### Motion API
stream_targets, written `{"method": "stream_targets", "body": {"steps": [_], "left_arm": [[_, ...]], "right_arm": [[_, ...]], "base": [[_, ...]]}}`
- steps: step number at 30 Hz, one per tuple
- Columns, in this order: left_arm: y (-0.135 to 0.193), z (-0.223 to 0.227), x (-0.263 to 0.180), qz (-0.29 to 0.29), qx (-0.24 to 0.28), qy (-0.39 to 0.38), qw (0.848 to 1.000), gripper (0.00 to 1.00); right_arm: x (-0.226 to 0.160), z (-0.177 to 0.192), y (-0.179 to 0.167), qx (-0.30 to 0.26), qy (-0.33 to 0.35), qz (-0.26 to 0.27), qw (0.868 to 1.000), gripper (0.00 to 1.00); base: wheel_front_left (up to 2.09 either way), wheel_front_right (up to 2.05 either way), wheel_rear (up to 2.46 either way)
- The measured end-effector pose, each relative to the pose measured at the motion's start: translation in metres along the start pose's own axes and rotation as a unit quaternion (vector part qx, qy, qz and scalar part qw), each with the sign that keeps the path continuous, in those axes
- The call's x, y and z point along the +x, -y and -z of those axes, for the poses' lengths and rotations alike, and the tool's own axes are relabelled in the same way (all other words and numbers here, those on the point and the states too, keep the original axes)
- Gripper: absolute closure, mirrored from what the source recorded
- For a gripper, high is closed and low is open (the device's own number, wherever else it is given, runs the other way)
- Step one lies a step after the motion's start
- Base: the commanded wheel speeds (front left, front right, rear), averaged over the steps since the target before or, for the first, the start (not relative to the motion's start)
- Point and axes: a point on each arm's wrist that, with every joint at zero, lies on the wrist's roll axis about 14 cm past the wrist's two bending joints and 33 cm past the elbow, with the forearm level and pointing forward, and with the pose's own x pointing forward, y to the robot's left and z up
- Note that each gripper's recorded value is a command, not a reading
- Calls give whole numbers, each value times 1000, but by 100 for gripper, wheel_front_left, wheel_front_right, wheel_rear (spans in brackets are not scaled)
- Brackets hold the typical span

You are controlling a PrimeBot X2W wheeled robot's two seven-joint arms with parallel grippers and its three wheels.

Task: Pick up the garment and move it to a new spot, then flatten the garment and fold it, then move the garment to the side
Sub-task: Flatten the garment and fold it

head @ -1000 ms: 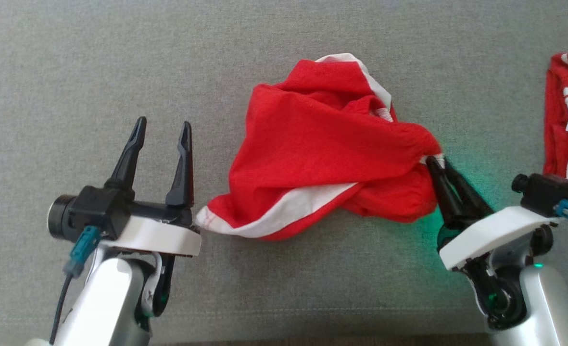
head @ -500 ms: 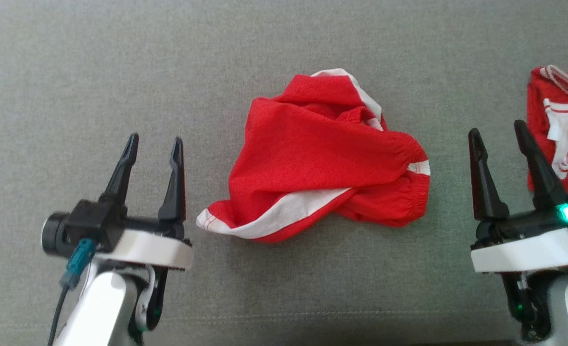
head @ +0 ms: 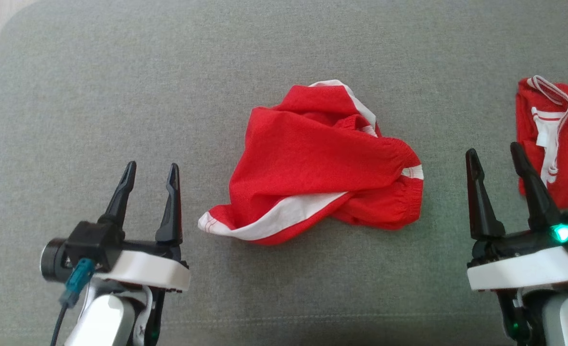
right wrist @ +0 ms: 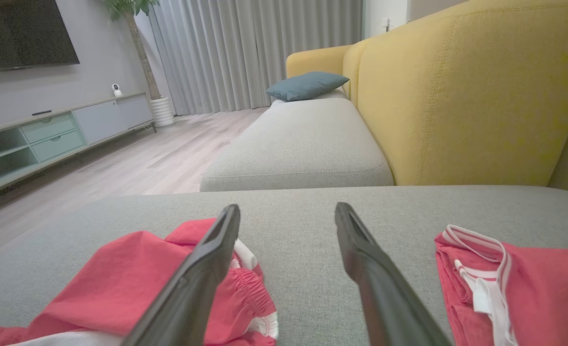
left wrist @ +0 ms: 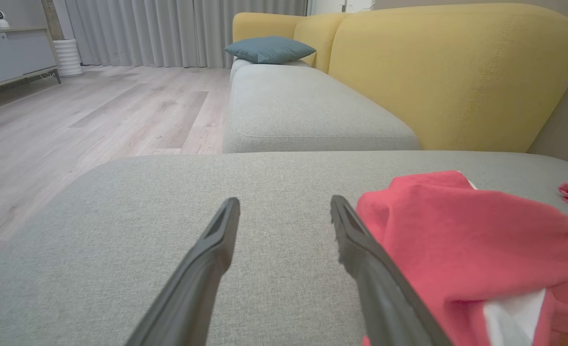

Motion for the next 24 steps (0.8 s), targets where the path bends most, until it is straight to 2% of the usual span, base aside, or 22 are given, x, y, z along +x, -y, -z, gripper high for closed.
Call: {"method": "stream_targets", "body": {"steps": [4,7,11,15,24], "left_arm": [[5,3,-1,9,1,-11,1000,0],[17,16,-4,35,-25,-58,997,0],[36,37,-15,67,-66,-135,986,0],[40,54,-27,70,-90,-192,975,0],[42,78,-37,69,-135,-263,953,0]], "right_arm": [[0,-1,0,-3,0,0,1000,0],[0,1,0,-3,-4,0,1000,0],[0,5,0,-3,-15,1,1000,0],[-1,10,1,0,-23,2,1000,0],[-1,22,4,9,-42,8,999,0]], "base": [[0,0,0],[0,0,0],[0,0,0],[0,0,0],[0,0,0]]}}
